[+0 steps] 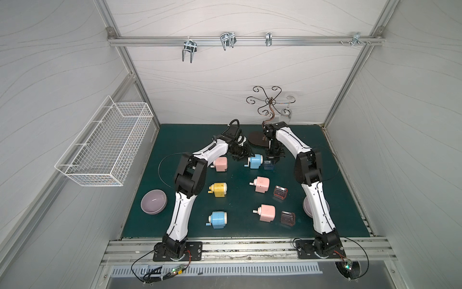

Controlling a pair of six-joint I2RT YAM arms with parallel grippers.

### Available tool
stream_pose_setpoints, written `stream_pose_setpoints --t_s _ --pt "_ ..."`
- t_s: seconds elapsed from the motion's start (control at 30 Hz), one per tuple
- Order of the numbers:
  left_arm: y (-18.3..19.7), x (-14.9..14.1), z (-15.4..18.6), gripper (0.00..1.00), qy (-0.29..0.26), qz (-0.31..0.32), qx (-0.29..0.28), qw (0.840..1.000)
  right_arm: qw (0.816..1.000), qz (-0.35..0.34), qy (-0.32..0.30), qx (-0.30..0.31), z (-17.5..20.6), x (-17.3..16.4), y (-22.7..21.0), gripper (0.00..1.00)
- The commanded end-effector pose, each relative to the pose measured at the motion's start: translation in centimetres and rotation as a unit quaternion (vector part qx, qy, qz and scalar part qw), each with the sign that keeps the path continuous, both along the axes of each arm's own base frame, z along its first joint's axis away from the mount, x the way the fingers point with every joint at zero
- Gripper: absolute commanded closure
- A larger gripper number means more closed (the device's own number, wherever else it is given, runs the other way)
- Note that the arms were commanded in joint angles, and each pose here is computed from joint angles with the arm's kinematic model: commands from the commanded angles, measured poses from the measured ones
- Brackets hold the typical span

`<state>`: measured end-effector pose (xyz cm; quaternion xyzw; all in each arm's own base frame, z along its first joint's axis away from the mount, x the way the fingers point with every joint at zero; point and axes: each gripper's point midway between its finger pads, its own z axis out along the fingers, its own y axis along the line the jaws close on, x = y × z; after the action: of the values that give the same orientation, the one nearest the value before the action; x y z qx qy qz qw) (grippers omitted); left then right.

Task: Put the tray back into the pencil sharpener
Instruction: Close the container of the pencil sharpener.

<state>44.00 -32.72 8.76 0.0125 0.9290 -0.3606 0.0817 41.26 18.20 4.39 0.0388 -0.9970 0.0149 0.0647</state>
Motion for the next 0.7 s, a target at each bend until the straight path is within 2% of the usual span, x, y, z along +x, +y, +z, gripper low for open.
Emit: stream_pose_setpoints --t_s 0.0,0.67 --pt "-0.5 0.2 -1.1 0.47 0.004 -0.007 0.002 1.000 0.999 0.013 0.032 0.002 -1.1 -1.1 0.7 1.00" --pt "-1.7 -0.7 -1.9 0.47 0.012 -0.017 0.001 1.000 0.997 0.000 0.057 0.045 -1.9 -1.4 2.3 1.00"
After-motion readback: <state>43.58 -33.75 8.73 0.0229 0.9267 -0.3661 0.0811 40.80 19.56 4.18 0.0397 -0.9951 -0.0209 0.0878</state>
